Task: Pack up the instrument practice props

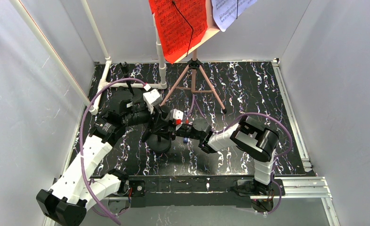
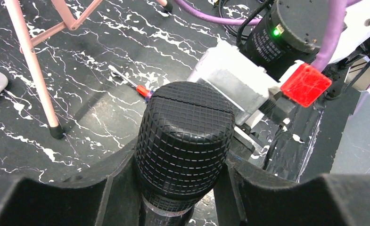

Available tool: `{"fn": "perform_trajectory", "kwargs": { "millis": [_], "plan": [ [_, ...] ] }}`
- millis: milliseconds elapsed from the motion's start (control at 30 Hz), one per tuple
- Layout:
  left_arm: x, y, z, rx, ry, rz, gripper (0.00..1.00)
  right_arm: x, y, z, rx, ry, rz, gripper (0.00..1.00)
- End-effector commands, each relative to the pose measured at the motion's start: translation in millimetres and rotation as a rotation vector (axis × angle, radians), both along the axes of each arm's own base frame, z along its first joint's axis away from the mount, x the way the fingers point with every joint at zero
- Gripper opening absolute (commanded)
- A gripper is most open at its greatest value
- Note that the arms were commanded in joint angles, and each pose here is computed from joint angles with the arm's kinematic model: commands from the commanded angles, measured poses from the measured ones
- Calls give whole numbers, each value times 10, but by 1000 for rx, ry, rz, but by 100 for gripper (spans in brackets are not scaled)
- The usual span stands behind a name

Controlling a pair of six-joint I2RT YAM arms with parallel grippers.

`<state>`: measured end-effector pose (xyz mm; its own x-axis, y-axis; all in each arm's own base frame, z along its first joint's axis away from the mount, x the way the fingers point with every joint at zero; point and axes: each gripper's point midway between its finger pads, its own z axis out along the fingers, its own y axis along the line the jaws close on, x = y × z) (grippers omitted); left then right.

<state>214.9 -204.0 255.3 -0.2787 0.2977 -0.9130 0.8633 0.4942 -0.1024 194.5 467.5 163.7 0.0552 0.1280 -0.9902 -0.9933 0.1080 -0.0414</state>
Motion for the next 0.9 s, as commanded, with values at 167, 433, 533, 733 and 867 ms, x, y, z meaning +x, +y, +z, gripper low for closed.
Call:
{"fn": "perform_trajectory", "kwargs": {
  "millis": [167, 433, 533, 733, 867],
  "plan": [
    [-490, -213, 1695, -347, -436, -233, 0, -35, -384, -1626, -492, 236, -70, 1],
    [-605, -159, 1912, -373, -499, -239, 0, -17, -389, -1694, -502, 249, -82, 1],
    [-651, -137, 2001, -385, -519, -240, 0, -15, -390, -1730, -508, 255, -84, 1],
    [-715, -133, 2145, -419, -538, -253, 0, -8, -395, -1781, -520, 260, -90, 1],
    [-699, -161, 2202, -429, -536, -265, 0, -4, -396, -1812, -530, 266, -92, 1]
  ]
}}
